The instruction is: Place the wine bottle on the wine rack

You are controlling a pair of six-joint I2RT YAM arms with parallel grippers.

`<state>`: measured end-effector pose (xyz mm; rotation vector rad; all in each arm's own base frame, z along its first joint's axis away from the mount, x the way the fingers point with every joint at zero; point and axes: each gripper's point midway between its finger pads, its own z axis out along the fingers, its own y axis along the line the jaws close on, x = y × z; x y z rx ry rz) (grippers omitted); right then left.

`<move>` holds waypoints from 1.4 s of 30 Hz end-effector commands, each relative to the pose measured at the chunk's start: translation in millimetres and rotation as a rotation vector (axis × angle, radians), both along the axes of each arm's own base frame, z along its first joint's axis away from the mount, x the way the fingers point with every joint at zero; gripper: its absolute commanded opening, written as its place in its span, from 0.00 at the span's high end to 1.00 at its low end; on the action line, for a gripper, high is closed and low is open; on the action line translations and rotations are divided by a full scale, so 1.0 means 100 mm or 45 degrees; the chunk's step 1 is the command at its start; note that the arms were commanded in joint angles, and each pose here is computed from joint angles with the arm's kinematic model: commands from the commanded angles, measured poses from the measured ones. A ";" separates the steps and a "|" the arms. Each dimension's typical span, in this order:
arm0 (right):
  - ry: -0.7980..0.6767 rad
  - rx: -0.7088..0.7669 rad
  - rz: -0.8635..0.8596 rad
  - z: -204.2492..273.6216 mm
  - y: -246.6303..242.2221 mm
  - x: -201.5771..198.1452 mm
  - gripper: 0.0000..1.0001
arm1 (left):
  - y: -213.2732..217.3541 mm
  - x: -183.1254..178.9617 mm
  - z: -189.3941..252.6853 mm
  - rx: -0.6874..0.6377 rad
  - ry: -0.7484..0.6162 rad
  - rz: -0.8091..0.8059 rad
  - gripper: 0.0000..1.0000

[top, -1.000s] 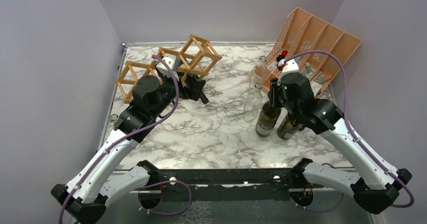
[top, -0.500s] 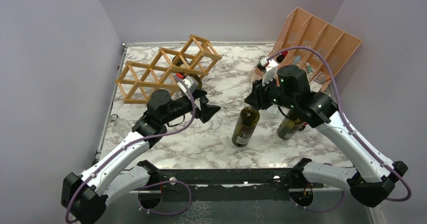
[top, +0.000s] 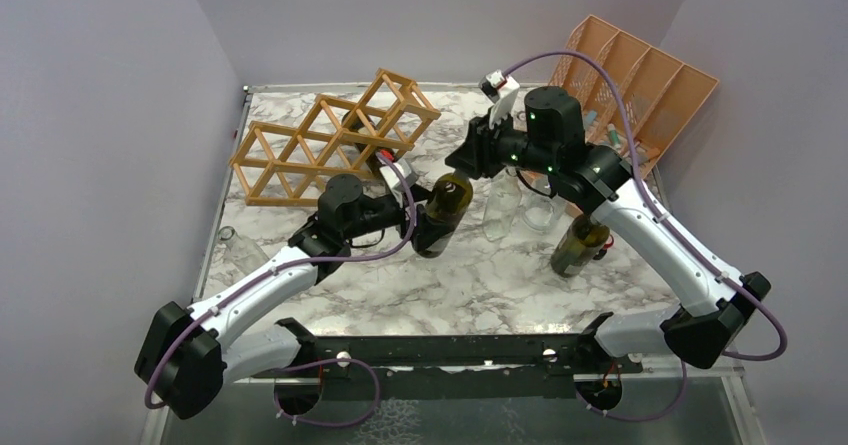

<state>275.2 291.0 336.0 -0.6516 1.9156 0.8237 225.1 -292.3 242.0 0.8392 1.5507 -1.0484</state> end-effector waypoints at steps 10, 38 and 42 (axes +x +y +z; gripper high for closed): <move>-0.275 0.214 0.169 0.93 0.19 -0.07 0.99 | -0.03 0.20 -0.06 0.036 -0.280 0.030 0.01; -0.190 0.227 0.190 0.84 0.08 -0.31 0.80 | -0.03 0.47 0.26 -0.019 -0.497 0.151 1.00; -0.150 0.160 0.138 0.71 -0.06 -0.36 0.46 | 0.01 0.54 0.45 0.029 -0.689 0.183 1.00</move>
